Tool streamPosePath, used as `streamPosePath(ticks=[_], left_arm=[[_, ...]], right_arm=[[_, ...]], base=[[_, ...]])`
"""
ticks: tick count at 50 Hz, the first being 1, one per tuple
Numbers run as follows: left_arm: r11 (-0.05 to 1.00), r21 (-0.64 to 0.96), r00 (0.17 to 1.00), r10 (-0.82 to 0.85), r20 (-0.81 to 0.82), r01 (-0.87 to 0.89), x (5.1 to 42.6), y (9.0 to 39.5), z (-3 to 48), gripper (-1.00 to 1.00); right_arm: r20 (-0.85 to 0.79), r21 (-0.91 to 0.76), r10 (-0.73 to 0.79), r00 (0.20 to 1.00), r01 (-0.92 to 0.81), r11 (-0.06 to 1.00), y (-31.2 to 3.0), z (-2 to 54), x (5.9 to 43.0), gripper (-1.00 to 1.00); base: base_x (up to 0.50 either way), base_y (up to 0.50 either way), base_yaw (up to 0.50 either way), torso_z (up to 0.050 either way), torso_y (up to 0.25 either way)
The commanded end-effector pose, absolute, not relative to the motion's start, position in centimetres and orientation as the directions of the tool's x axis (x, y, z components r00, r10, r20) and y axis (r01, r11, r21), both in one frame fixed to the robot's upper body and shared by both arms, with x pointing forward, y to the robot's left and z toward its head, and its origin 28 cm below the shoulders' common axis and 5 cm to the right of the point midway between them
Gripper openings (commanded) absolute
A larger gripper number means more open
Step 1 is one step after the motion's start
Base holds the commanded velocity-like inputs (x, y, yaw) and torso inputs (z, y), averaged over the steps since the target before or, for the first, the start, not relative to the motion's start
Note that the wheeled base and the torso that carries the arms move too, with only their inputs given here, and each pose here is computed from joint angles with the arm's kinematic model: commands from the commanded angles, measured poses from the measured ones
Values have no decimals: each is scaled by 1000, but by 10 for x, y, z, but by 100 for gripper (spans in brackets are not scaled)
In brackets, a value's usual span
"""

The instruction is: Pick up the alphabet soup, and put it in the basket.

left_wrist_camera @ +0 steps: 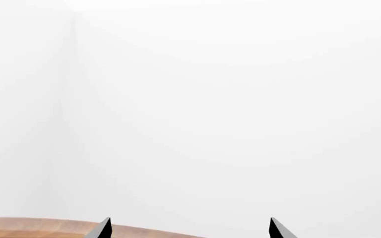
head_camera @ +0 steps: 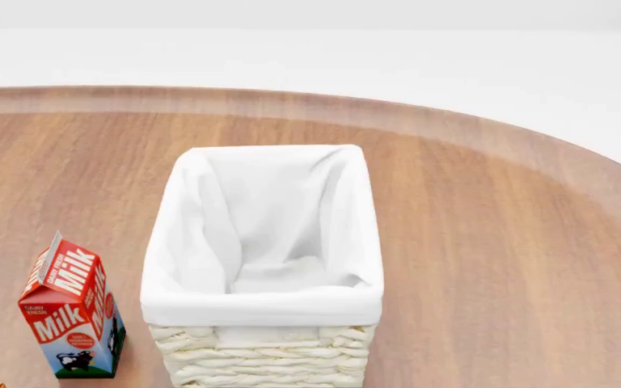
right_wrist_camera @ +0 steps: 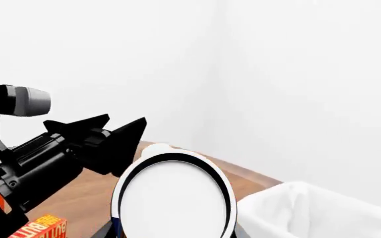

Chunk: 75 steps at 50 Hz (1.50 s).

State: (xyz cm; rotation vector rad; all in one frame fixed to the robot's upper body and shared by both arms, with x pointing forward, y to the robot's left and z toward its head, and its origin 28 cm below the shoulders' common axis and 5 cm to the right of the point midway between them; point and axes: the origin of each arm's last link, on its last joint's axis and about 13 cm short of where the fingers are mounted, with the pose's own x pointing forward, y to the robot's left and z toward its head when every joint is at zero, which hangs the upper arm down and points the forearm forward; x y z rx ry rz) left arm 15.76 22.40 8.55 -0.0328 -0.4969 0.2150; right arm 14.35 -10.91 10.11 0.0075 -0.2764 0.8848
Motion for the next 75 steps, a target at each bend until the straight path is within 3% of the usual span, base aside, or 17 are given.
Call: streamPosePath(ticks=[1, 33, 75], left_arm=[[976, -86, 856, 215, 470, -198, 158, 225, 86, 100], [977, -87, 854, 215, 474, -197, 156, 224, 87, 100], [975, -115, 852, 221, 475, -189, 158, 227, 87, 100]], right_arm=[[284, -166, 704, 651, -690, 704, -106, 124, 148, -100], [275, -325, 577, 769, -490, 809, -89, 191, 192, -100], [10, -353, 375, 927, -348, 869, -56, 295, 336, -100]], base=[[0, 0, 0, 0, 0], [0, 0, 0, 0, 0], [0, 0, 0, 0, 1]])
